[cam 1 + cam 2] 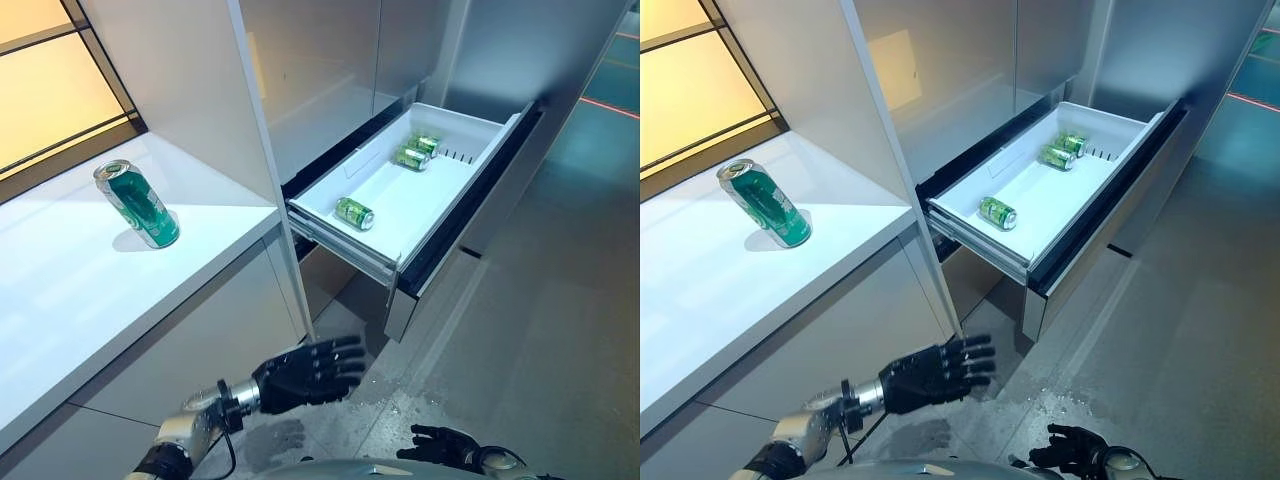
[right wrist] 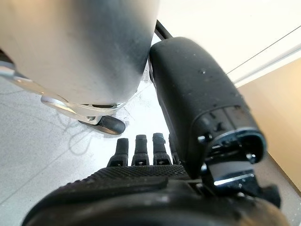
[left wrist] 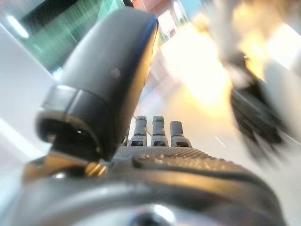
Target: Put drinks into fridge and close the fridge
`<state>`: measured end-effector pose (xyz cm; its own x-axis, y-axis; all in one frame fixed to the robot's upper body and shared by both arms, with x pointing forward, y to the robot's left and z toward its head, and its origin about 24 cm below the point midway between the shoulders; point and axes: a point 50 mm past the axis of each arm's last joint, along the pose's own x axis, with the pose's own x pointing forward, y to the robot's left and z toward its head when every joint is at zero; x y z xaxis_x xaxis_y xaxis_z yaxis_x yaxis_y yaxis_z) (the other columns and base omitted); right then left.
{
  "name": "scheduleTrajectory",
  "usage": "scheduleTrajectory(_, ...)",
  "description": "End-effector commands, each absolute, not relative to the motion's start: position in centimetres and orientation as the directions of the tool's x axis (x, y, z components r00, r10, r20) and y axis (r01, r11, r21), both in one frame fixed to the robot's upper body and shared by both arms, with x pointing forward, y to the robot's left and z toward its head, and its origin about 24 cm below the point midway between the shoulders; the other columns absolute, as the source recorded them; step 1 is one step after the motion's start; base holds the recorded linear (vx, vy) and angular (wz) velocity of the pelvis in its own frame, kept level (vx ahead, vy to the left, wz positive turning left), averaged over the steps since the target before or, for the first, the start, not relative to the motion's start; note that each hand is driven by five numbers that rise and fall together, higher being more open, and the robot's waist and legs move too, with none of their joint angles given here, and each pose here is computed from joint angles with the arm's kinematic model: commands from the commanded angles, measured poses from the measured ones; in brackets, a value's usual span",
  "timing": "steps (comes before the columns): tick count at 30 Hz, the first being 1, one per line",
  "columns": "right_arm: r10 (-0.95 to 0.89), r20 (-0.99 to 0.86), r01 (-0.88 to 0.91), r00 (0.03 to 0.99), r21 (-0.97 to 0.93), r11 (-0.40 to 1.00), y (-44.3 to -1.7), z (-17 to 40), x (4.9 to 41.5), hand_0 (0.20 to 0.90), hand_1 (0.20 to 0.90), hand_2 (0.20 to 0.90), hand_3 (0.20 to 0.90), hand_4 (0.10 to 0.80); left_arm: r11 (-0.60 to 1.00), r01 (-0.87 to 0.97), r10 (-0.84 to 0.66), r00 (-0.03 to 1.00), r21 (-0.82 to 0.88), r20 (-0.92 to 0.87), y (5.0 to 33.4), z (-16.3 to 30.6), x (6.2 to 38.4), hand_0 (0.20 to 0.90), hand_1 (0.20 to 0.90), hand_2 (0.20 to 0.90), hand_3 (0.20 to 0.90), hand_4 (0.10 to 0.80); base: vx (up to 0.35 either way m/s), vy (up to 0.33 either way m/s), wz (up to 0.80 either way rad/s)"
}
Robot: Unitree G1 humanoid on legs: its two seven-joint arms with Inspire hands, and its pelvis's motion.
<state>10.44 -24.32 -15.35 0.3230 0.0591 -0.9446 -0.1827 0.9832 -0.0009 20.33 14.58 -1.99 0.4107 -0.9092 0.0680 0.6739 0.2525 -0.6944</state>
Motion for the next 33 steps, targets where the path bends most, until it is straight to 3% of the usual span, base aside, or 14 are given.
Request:
scheduleTrajectory(1, 0.068, -0.943, -0.227, 0.325, -0.008, 0.974, -24.9, -15.2, 10.5, 0.9, 0.9, 0.9, 0.9, 0.8, -0.024, 0.866, -0.775, 0.299, -0.499, 0.556, 13.3, 6.6, 23.9, 0.9, 0.9, 0.9, 0.9, 0.8, 0.0, 0.0, 0.0)
scheduleTrajectory(3, 0.071, -0.945, -0.229, 0.319, -0.004, 0.973, -24.5, -15.4, 10.0, 0.9, 0.9, 0.9, 0.9, 0.8, 0.038, 0.902, -0.665, 0.345, -0.431, 0.662, 13.5, 10.3, 24.7, 0.9, 0.9, 0.9, 0.9, 0.8, 0.0, 0.0, 0.0)
scheduleTrajectory(5, 0.074, -0.946, -0.222, 0.315, 0.002, 0.975, -24.1, -15.7, 9.5, 0.9, 0.9, 0.9, 0.9, 0.8, 0.282, 0.884, -0.53, 0.467, -0.372, 0.708, 15.6, 13.6, 25.9, 0.9, 0.9, 0.9, 0.9, 0.8, 0.013, -0.007, -0.02)
scheduleTrajectory(7, 0.072, -0.947, -0.205, 0.313, 0.006, 0.979, -23.7, -15.9, 9.0, 0.9, 0.9, 0.9, 0.9, 0.8, 0.504, 0.814, -0.4, 0.515, -0.287, 0.758, 17.9, 16.3, 26.1, 0.9, 0.9, 0.9, 0.9, 0.8, 0.032, -0.01, -0.05)
scheduleTrajectory(10, 0.067, -0.951, -0.194, 0.303, 0.007, 0.981, -23.3, -16.2, 8.2, 0.9, 0.9, 0.9, 0.9, 0.8, 0.722, 0.673, -0.271, 0.487, -0.159, 0.83, 20.5, 19.5, 25.3, 0.9, 0.9, 0.9, 0.9, 0.8, 0.0, 0.0, 0.0)
scheduleTrajectory(13, 0.063, -0.956, -0.19, 0.285, 0.008, 0.982, -22.8, -16.5, 7.0, 0.9, 0.9, 0.9, 0.9, 0.8, 0.887, 0.459, -0.158, 0.395, -0.046, 0.905, 22.4, 22.9, 23.7, 0.9, 0.9, 0.9, 0.9, 0.8, 0.011, 0.003, 0.0)
scheduleTrajectory(16, 0.065, -0.96, -0.191, 0.273, 0.012, 0.981, -22.5, -16.7, 6.5, 0.9, 0.9, 0.9, 0.9, 0.8, 0.96, 0.279, -0.093, 0.323, -0.001, 0.942, 22.9, 25.1, 22.5, 0.9, 0.9, 0.9, 0.9, 0.8, 0.0, 0.0, 0.0)
scheduleTrajectory(19, 0.07, -0.961, -0.201, 0.269, 0.014, 0.979, -22.3, -16.7, 6.5, 0.9, 0.9, 0.9, 0.9, 0.8, 0.985, 0.174, -0.048, 0.32, -0.009, 0.946, 23.3, 26.1, 22.4, 0.9, 0.9, 0.9, 0.9, 0.8, 0.011, 0.005, 0.07)
scheduleTrajectory(28, 0.081, -0.959, -0.238, 0.27, 0.015, 0.971, -22.0, -16.6, 7.6, 0.9, 0.9, 0.9, 0.9, 0.8, 0.968, -0.243, 0.164, 0.459, -0.054, 0.873, 26.1, 25.8, 24.7, 0.9, 0.9, 0.9, 0.9, 0.8, 0.002, 0.005, 0.0)
scheduleTrajectory(33, 0.078, -0.961, -0.238, 0.264, 0.014, 0.971, -22.1, -16.6, 7.8, 0.9, 0.9, 0.9, 0.9, 0.8, 0.94, -0.336, 0.241, 0.541, -0.056, 0.805, 28.2, 24.7, 26.0, 0.9, 0.9, 0.9, 0.9, 0.8, 0.0, 0.0, 0.0)
